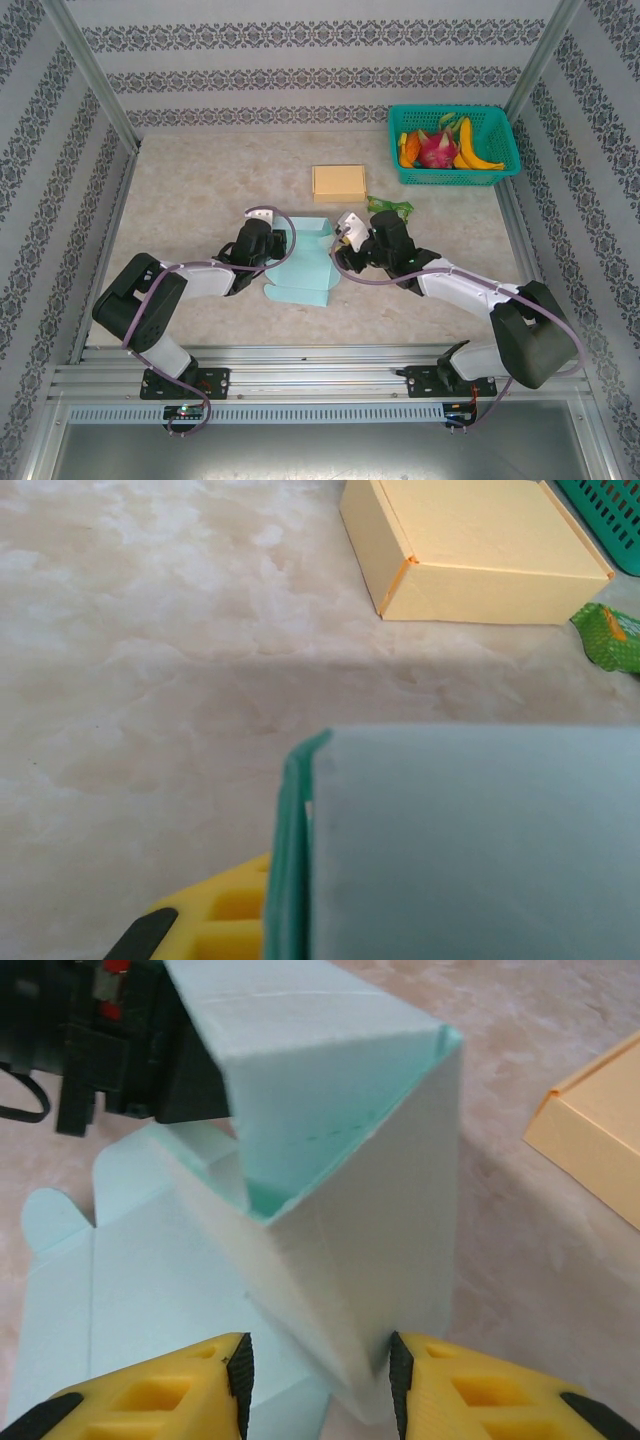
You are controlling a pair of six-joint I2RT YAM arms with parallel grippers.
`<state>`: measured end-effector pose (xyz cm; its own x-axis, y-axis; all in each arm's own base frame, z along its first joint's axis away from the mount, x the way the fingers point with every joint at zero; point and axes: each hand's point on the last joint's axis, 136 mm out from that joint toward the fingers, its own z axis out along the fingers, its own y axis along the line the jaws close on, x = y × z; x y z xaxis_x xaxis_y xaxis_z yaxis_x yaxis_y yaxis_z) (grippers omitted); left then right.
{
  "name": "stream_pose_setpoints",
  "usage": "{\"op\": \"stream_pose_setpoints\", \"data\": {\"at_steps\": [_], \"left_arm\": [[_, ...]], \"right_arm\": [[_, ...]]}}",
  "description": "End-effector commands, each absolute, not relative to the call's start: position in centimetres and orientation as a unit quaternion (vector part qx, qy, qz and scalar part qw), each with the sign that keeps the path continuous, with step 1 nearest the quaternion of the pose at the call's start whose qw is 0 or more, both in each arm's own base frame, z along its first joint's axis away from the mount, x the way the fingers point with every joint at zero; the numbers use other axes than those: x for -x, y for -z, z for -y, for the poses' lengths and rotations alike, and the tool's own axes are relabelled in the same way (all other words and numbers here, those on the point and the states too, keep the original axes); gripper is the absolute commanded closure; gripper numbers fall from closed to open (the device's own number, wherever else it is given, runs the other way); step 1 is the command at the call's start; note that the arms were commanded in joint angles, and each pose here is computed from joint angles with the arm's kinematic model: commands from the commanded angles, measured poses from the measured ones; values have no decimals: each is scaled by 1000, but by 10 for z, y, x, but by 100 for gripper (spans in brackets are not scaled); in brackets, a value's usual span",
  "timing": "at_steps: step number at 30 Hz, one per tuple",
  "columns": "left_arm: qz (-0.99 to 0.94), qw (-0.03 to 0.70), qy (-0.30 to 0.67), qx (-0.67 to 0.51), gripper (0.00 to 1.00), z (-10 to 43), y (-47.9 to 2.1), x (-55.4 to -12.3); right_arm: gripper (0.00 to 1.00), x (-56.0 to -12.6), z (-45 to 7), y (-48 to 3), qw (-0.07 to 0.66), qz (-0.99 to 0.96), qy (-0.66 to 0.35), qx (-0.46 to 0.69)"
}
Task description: Fold the paper box
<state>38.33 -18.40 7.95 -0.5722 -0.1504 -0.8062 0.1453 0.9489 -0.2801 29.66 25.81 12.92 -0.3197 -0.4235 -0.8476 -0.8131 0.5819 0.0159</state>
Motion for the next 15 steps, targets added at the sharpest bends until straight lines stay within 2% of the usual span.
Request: {"op": "stream_pose_setpoints", "data": {"at_steps": [1,15], "left_arm": [[-868,470,156,24,100,178,-90,-391],[-874,443,195,48,100,195,-86,-389]], "right_arm": [[58,-290,-275,-145,444,-750,-245,425],[57,-332,-286,-150,502,-775,-173,342]]}}
